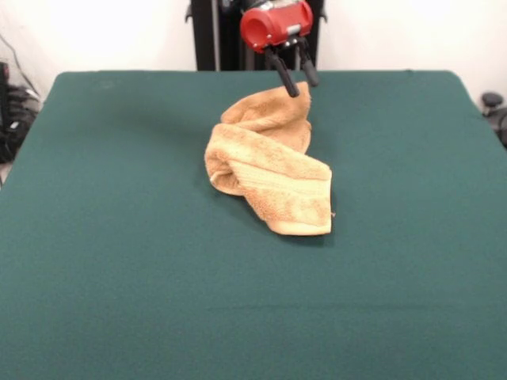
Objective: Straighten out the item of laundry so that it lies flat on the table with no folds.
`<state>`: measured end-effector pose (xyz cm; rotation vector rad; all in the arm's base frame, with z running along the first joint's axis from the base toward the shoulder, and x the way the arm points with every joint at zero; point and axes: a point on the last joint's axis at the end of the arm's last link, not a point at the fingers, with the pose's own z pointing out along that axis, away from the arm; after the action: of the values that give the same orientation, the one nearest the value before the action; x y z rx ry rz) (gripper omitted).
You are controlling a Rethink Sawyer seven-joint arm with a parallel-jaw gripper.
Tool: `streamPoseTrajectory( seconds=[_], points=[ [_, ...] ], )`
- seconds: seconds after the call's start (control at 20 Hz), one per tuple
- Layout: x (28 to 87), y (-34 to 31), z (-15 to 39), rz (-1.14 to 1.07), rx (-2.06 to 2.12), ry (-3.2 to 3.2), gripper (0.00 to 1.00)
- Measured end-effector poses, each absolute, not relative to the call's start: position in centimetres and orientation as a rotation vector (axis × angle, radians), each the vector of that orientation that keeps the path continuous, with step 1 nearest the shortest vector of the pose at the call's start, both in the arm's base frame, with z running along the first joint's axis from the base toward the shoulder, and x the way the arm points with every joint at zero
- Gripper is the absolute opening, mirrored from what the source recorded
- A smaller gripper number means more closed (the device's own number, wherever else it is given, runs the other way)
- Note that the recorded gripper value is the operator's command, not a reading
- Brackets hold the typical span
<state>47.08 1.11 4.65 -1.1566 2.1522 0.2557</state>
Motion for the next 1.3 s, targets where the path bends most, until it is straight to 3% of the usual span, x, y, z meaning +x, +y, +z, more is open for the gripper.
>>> streamPoseTrajectory(
  seconds=[0.75, 1.3],
  points=[
    [46.2, -1.4, 3.6, 0.380, -1.031, 2.144, 1.00],
    [44.3, -1.0, 2.9, 0.640, -0.988, 2.198, 1.00]
  ],
)
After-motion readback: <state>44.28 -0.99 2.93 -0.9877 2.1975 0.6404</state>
